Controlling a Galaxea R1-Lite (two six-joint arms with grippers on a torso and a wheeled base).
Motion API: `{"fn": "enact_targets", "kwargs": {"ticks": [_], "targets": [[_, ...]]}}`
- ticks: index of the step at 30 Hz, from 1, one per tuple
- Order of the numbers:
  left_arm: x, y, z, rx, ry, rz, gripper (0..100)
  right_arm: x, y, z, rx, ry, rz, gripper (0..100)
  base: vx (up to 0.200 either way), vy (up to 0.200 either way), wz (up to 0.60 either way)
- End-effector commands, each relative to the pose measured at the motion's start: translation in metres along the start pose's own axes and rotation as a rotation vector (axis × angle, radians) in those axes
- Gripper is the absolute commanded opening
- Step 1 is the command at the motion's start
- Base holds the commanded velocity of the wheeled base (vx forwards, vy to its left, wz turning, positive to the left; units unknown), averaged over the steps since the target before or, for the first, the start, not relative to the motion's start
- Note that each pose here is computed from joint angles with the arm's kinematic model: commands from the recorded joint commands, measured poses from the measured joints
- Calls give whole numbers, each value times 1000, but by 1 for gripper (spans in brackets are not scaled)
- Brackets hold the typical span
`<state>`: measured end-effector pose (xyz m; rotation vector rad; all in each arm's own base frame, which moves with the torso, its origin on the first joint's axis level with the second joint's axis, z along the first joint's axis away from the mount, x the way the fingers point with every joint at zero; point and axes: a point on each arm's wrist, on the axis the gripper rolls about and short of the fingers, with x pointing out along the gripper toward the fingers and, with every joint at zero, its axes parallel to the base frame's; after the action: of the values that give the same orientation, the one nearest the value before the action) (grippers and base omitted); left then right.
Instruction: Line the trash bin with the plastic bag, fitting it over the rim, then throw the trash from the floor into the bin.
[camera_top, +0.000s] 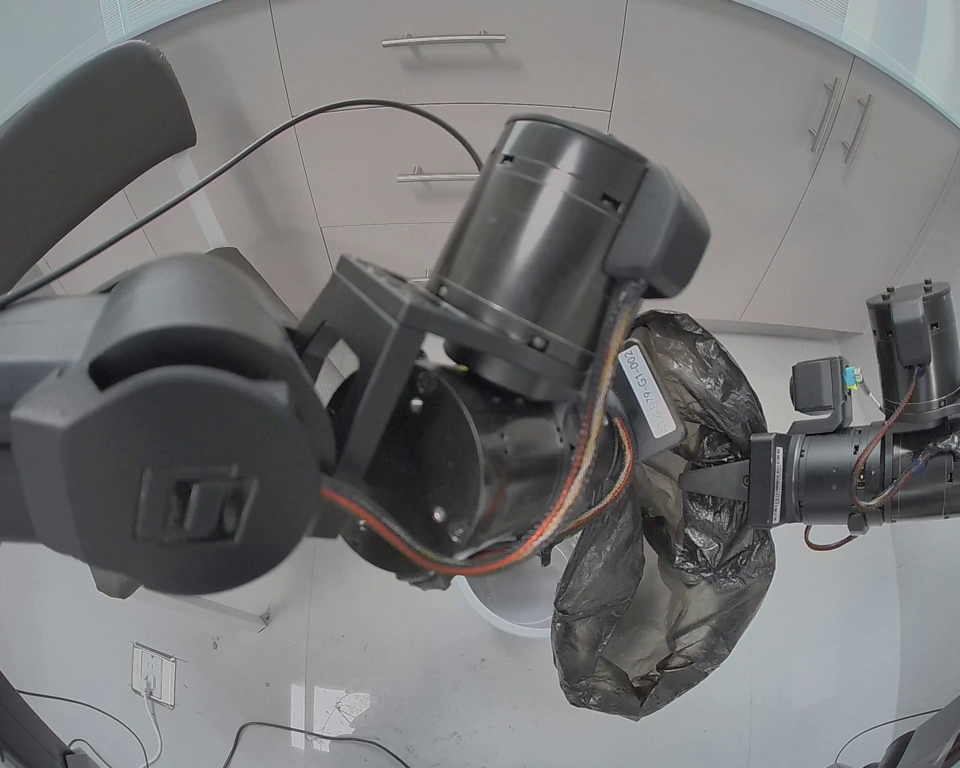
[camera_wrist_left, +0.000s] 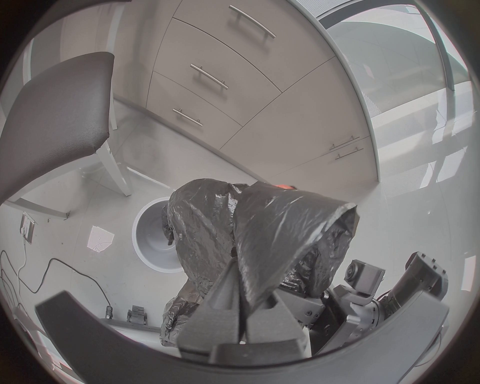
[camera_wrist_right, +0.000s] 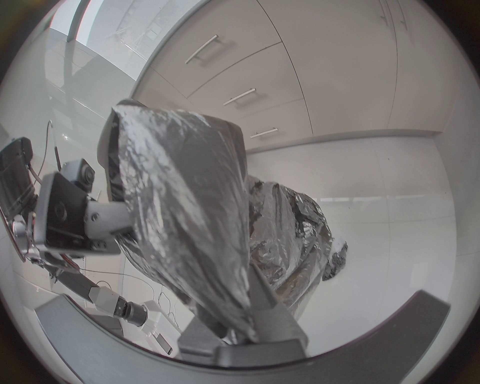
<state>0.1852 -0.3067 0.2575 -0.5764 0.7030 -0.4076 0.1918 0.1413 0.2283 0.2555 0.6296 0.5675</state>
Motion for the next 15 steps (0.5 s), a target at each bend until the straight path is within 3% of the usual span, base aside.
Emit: {"fn": "enact_targets", "kwargs": {"ticks": [1, 6, 15], "targets": [[3, 5, -1, 2, 4, 18, 0, 9, -4, -7, 1, 18, -4, 0, 0, 0, 0], [4, 7, -1, -7, 5, 27, 0, 21, -6, -14, 16, 46, 36, 0, 0, 0, 0], [3, 13, 2, -12, 0, 44, 0, 30, -8, -17, 34, 74, 28, 0, 0, 0, 0]]}}
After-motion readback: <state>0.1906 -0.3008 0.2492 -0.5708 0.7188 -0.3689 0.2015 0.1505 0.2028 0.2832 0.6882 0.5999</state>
